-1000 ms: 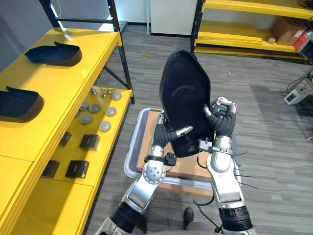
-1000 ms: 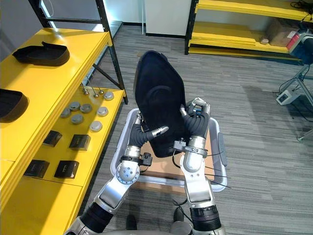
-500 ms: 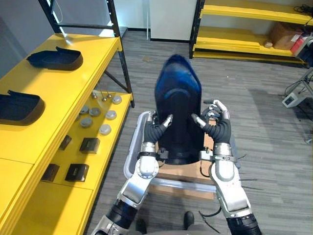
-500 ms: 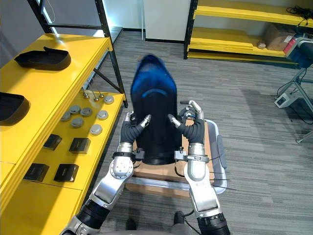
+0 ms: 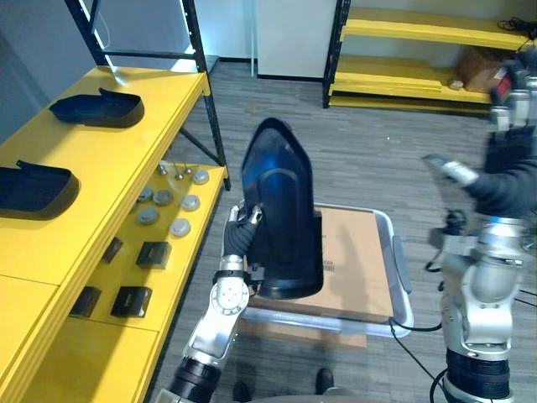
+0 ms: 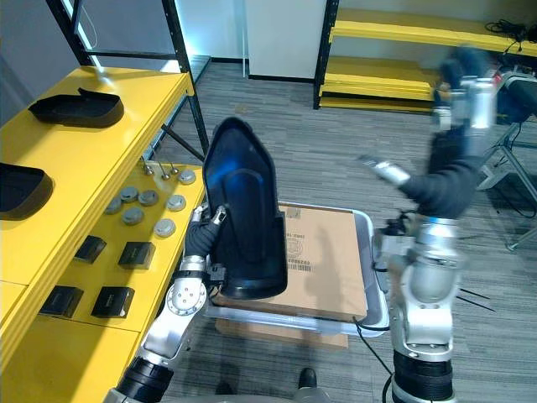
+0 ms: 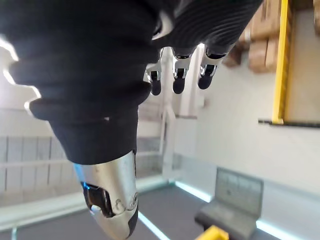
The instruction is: Walk over and take plastic housings, then place them on the shelf
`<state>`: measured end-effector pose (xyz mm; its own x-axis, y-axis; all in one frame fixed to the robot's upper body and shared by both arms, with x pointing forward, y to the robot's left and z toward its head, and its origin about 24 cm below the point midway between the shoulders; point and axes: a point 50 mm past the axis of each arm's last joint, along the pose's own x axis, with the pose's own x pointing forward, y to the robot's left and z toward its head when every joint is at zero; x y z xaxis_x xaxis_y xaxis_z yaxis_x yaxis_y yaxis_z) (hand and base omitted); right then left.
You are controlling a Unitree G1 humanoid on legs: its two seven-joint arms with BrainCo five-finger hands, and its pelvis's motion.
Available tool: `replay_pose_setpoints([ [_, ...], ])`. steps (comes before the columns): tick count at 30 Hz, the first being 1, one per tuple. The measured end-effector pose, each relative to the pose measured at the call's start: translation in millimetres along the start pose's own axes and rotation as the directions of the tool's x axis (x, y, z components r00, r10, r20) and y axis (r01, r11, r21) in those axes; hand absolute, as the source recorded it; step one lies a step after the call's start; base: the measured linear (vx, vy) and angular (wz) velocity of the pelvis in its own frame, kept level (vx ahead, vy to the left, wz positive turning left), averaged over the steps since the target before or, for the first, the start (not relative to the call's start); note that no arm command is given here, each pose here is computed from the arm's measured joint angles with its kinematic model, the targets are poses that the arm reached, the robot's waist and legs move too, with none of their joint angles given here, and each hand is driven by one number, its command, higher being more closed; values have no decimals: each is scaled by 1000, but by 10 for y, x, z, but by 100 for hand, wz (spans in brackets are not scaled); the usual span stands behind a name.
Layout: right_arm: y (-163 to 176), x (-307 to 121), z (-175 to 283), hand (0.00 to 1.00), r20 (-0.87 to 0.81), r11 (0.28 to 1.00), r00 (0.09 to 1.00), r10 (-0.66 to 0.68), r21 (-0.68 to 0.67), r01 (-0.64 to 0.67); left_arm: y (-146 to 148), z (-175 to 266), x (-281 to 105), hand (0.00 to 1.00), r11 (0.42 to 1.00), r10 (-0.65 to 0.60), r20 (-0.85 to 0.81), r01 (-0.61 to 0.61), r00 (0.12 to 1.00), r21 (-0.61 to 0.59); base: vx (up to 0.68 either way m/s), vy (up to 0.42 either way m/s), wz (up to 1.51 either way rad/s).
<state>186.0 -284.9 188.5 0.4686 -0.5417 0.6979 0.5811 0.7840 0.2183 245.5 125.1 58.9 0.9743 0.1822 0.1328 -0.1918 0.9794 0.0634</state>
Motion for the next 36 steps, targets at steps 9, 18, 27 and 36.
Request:
replay_pose_setpoints([
  [9, -1584, -1748, -1113, 0, -710, 806, 421, -564, -584, 94, 328, 46, -211, 100, 993, 112, 19, -111, 993, -43, 0, 0, 0],
  [18, -1186, -3523, -1107, 0, -893, 929, -274, -358, -313, -195, 265, -10, -333, 100, 994, 38, -16, -40, 999, -101, -28, -15, 19],
  [27, -906, -3518, -1195, 0, -931, 943, -255, -260, -189, -274, 241, 152, -398, 100, 988, 46, 35, -41, 998, -147, -22, -29, 89],
  [36, -870, -3368, -1322, 0, -940, 932, -216, -265, -192, -307, -176, 473, -276, 100, 955, -106, 199, 156, 974, -253, 59, 110, 127],
])
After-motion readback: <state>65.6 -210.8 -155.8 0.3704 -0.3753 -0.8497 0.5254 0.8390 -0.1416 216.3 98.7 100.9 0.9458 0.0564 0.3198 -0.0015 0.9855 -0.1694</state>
